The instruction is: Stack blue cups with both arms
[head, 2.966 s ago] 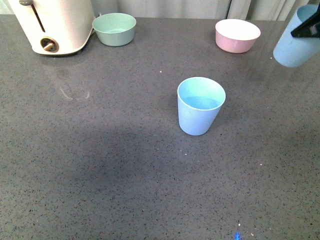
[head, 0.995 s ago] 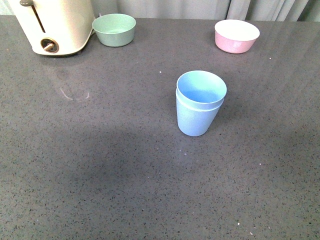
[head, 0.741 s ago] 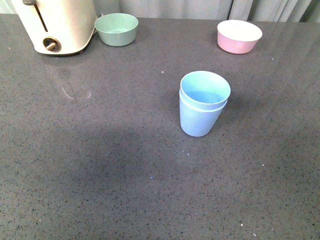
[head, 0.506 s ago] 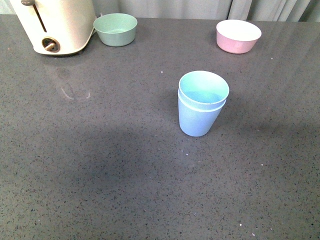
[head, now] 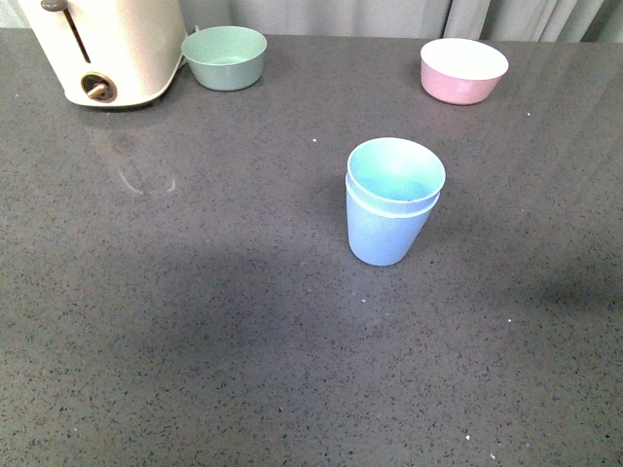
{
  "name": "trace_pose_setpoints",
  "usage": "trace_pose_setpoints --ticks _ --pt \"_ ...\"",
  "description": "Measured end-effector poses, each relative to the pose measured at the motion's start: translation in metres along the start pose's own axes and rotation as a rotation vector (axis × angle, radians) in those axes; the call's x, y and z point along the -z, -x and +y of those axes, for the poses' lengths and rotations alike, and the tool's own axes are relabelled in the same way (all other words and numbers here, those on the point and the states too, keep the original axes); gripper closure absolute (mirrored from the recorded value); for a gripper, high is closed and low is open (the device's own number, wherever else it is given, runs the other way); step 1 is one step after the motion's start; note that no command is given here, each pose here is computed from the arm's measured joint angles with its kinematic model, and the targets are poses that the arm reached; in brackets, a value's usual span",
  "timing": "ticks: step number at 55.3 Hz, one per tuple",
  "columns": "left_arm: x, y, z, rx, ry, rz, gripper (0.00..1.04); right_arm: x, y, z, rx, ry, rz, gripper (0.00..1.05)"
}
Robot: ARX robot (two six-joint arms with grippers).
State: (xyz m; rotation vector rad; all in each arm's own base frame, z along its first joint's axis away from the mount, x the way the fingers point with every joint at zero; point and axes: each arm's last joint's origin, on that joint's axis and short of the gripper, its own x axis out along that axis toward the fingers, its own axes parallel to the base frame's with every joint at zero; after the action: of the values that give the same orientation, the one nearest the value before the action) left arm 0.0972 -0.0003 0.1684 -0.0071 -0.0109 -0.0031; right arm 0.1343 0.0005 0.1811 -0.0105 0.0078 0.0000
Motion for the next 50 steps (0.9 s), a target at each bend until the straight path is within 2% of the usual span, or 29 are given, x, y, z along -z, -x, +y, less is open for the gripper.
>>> trace_pose_setpoints --ticks 13,50 --pt "0.0 0.0 0.0 0.0 0.0 0.0 0.09 0.009 0.011 0.0 -0.003 0.0 -0.009 1.03" --pt "0.0 0.0 0.0 0.0 0.0 0.0 0.09 0.007 0.026 0.0 -0.003 0.0 -0.031 1.03"
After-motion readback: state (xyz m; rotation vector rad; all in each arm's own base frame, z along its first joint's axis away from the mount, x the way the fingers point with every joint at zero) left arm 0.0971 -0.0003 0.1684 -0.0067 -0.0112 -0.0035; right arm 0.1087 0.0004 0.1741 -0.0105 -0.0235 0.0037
